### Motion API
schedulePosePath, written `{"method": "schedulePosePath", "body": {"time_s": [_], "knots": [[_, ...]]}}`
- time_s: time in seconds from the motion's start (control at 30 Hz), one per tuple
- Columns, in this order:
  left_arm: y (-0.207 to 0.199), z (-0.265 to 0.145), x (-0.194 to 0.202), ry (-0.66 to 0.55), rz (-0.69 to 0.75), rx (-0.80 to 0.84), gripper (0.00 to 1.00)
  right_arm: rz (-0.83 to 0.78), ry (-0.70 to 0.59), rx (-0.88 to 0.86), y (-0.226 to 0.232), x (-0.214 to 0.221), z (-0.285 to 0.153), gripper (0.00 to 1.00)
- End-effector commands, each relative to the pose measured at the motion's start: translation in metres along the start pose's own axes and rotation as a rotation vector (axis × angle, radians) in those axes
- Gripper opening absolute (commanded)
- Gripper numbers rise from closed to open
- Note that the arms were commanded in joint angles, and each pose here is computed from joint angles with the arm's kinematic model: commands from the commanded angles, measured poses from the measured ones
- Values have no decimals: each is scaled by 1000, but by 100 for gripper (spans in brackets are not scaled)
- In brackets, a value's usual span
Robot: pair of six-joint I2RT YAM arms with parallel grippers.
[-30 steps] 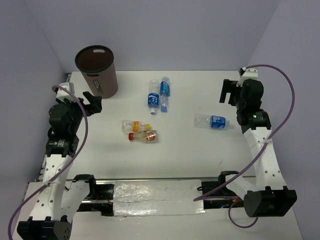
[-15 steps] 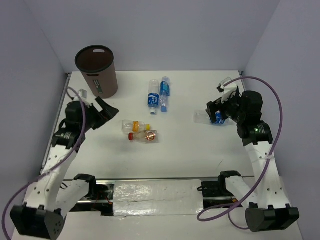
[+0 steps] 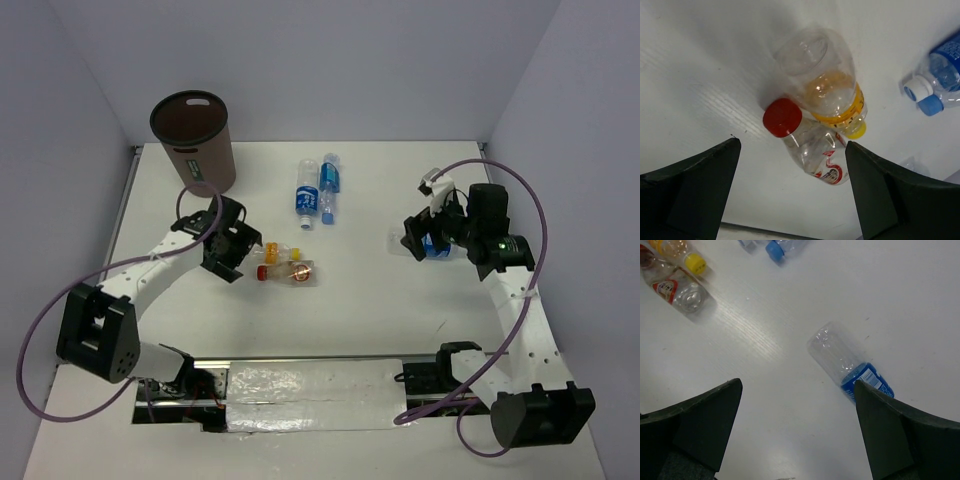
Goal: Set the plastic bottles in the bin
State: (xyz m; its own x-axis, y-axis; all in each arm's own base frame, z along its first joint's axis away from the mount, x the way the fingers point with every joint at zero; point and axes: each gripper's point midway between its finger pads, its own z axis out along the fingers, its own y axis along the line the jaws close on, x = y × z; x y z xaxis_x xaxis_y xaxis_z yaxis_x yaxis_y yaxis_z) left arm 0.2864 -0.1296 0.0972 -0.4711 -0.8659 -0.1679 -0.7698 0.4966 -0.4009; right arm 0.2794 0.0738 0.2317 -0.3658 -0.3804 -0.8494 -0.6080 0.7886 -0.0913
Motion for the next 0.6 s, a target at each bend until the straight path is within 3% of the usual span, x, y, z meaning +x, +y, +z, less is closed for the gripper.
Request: {"method": "schedulePosePath", "body": {"time_s": [0.0,0.4,0.5,0.57], "knots": [[-28,3,-17,-78,-119,29,99,-7,-36,-57,11,-3,1,100],[-41,67,-22,-107,-99,-87,94,5,-47,-74,14,-3,5,100],[-43,77,-30,-126,-102,-95,87,8,-49,-72,13,-3,7,100],[-47,80,-32,-120,-94,-82,72,9,-51,-71,12,-4,7,100]]}}
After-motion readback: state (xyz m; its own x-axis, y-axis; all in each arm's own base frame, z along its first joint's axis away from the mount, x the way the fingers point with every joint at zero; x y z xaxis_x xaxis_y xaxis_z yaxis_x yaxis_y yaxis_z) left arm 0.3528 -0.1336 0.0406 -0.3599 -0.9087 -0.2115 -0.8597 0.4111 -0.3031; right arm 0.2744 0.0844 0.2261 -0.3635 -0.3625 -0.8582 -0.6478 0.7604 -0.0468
